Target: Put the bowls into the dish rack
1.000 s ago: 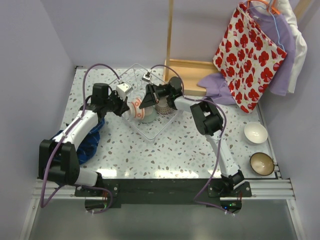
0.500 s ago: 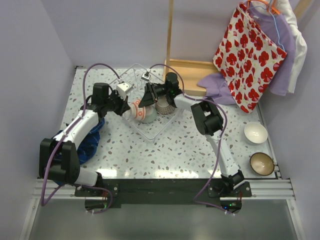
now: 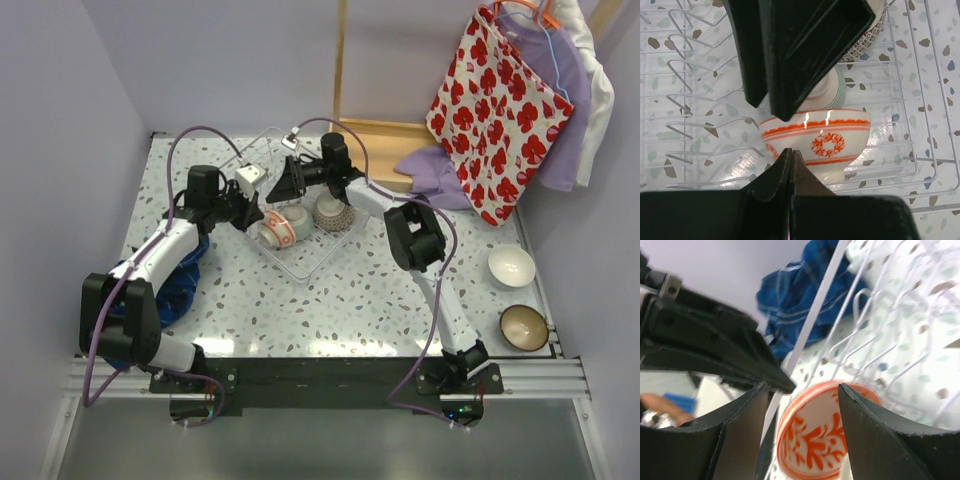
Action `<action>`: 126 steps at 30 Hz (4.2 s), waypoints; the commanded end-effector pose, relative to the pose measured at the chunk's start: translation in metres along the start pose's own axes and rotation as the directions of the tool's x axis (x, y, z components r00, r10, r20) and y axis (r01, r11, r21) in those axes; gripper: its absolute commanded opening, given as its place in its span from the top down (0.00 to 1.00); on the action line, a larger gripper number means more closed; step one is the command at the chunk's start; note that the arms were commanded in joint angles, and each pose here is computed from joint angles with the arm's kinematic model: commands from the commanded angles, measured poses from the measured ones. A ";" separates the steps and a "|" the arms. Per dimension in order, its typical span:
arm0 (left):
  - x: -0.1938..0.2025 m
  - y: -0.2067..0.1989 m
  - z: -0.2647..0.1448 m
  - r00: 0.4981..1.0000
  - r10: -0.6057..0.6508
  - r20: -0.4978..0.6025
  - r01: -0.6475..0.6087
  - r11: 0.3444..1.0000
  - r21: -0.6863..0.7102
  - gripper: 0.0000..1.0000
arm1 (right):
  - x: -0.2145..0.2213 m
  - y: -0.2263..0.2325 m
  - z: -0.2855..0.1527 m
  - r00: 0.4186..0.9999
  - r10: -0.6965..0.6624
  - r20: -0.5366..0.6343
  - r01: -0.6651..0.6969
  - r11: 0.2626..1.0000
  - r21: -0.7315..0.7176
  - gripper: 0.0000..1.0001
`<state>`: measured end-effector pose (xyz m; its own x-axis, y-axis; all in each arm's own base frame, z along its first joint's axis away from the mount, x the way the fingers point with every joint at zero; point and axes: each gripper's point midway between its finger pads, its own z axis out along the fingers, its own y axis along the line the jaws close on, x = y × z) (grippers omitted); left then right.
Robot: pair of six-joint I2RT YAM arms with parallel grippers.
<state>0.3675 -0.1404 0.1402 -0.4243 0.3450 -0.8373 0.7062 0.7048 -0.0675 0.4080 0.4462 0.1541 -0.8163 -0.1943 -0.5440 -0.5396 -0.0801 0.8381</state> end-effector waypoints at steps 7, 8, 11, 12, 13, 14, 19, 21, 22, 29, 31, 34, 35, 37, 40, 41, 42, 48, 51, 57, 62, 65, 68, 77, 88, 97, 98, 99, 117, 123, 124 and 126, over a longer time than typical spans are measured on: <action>-0.021 0.000 0.001 0.996 0.052 0.068 -0.053 0.999 0.013 1.00 | -0.032 -0.007 -0.016 0.969 -0.240 0.058 0.218 0.942 0.256 0.37; -0.022 0.001 0.001 0.996 0.051 0.069 -0.051 0.999 0.011 1.00 | -0.030 -0.011 -0.019 0.964 -0.258 0.055 0.233 0.931 0.281 0.37; -0.030 0.000 -0.007 0.995 0.067 0.072 -0.068 0.998 0.003 1.00 | -0.040 0.002 -0.032 0.939 -0.334 0.082 0.288 0.893 0.347 0.37; -0.031 -0.002 -0.010 0.995 0.072 0.067 -0.072 0.997 0.005 1.00 | -0.042 0.005 -0.036 0.932 -0.352 0.085 0.300 0.882 0.364 0.36; -0.034 -0.004 -0.015 0.993 0.088 0.077 -0.089 0.996 0.004 1.00 | -0.047 0.008 -0.040 0.920 -0.380 0.096 0.314 0.861 0.399 0.36; -0.036 -0.007 -0.018 0.990 0.116 0.085 -0.118 0.993 0.017 1.00 | -0.050 0.020 -0.047 0.901 -0.422 0.098 0.348 0.840 0.416 0.36; -0.024 -0.022 -0.016 0.991 0.116 0.063 -0.122 0.988 0.096 1.00 | -0.062 0.041 -0.068 0.835 -0.547 0.063 0.437 0.728 0.529 0.39; -0.027 -0.025 -0.011 0.993 0.100 0.068 -0.108 0.986 0.123 1.00 | -0.063 0.041 -0.080 0.839 -0.542 0.046 0.410 0.685 0.602 0.52; -0.025 -0.026 -0.007 0.994 0.087 0.062 -0.095 0.986 0.134 1.00 | -0.065 0.041 -0.086 0.832 -0.554 0.027 0.416 0.655 0.631 0.60; -0.019 -0.032 0.011 0.996 0.067 0.054 -0.074 0.985 0.154 1.00 | -0.065 0.050 -0.147 0.821 -0.567 -0.069 0.351 0.404 0.845 1.00; -0.016 -0.031 0.018 0.997 0.063 0.052 -0.071 0.986 0.153 1.00 | -0.071 0.062 -0.166 0.806 -0.588 -0.067 0.309 0.323 0.894 1.00; -0.010 -0.027 0.027 0.997 0.056 0.044 -0.062 0.987 0.147 1.00 | -0.069 0.071 -0.191 0.796 -0.597 -0.094 0.272 0.216 0.938 1.00; -0.009 -0.026 0.030 0.998 0.055 0.038 -0.060 0.988 0.141 1.00 | -0.063 0.069 -0.196 0.802 -0.588 -0.101 0.264 0.199 0.944 1.00; -0.007 -0.023 0.035 0.998 0.054 0.033 -0.058 0.988 0.141 1.00 | -0.063 0.084 -0.204 0.782 -0.612 -0.121 0.276 0.164 0.947 1.00; -0.006 -0.020 0.042 0.998 0.053 0.031 -0.056 0.988 0.141 1.00 | -0.052 0.089 -0.210 0.779 -0.609 -0.149 0.293 0.144 0.945 1.00; -0.005 -0.019 0.043 0.998 0.050 0.032 -0.054 0.989 0.139 1.00 | -0.047 0.090 -0.216 0.783 -0.604 -0.151 0.281 0.127 0.951 1.00; -0.010 -0.017 0.046 0.997 0.054 0.047 -0.060 0.989 0.135 1.00 | -0.046 0.091 -0.218 0.785 -0.602 -0.149 0.276 0.123 0.953 1.00; -0.031 -0.009 0.064 0.995 0.030 0.090 -0.041 0.991 0.126 1.00 | -0.031 0.098 -0.228 0.792 -0.585 -0.176 0.281 0.092 0.955 1.00; -0.047 -0.006 0.073 0.991 0.042 0.124 -0.058 0.990 0.130 1.00 | -0.026 0.099 -0.241 0.793 -0.568 -0.220 0.296 0.043 0.954 1.00; -0.051 -0.003 0.079 0.995 0.050 0.090 -0.063 0.986 0.153 1.00 | 0.015 0.088 -0.301 0.882 -0.387 -0.269 0.292 0.001 0.956 0.66; -0.083 -0.012 0.043 0.983 0.108 0.147 -0.127 0.984 0.127 0.87 | 0.103 0.079 -0.401 0.966 -0.029 -0.257 0.254 -0.073 0.964 0.46; -0.102 -0.016 0.023 0.974 0.135 0.184 -0.156 0.982 0.103 0.69 | 0.151 0.082 -0.447 0.970 0.124 -0.210 0.222 -0.096 0.970 0.45; -0.113 -0.017 0.011 0.971 0.135 0.196 -0.153 0.985 0.080 0.61 | 0.192 0.094 -0.478 0.952 0.238 -0.191 0.228 -0.142 0.963 0.44; -0.116 0.002 0.009 0.978 0.141 0.155 -0.140 0.990 -0.017 0.54 | 0.300 0.166 -0.484 0.837 0.472 -0.276 0.324 -0.020 0.946 0.44; -0.127 0.018 0.021 0.973 0.180 0.147 -0.174 0.983 -0.050 0.54 | 0.364 0.175 -0.468 0.702 0.701 -0.126 0.171 0.006 0.985 0.46; -0.124 0.016 0.018 0.973 0.172 0.152 -0.167 0.985 -0.050 0.55 | 0.386 0.169 -0.480 0.668 0.743 -0.053 0.157 -0.071 0.985 0.49; -0.125 0.015 0.017 0.973 0.169 0.156 -0.162 0.985 -0.053 0.54 | 0.389 0.169 -0.481 0.664 0.746 -0.051 0.157 -0.072 0.985 0.50; -0.125 0.014 0.017 0.974 0.158 0.159 -0.152 0.987 -0.050 0.55 | 0.395 0.167 -0.482 0.651 0.757 -0.058 0.158 -0.061 0.986 0.50; -0.124 0.011 0.019 0.975 0.134 0.179 -0.130 0.991 -0.033 0.55 | 0.422 0.123 -0.488 0.643 0.759 -0.104 0.177 -0.014 0.984 0.70; -0.123 0.012 0.019 0.974 0.149 0.172 -0.145 0.989 -0.037 0.55 | 0.411 0.158 -0.482 0.655 0.732 -0.188 0.231 0.042 0.972 1.00; -0.121 0.011 0.020 0.974 0.146 0.171 -0.142 0.989 -0.033 0.55 | 0.412 0.169 -0.477 0.639 0.739 -0.213 0.236 0.076 0.969 1.00; -0.120 0.011 0.020 0.974 0.151 0.170 -0.148 0.988 -0.032 0.55 | 0.398 0.183 -0.477 0.656 0.697 -0.290 0.305 0.107 0.946 1.00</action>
<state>0.4364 -0.1821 0.2082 -0.2839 0.3529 -0.8916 0.7318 0.6806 0.0363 0.0889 -0.1143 0.0660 -0.9095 -0.3270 0.2567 -0.3669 0.9217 -0.1261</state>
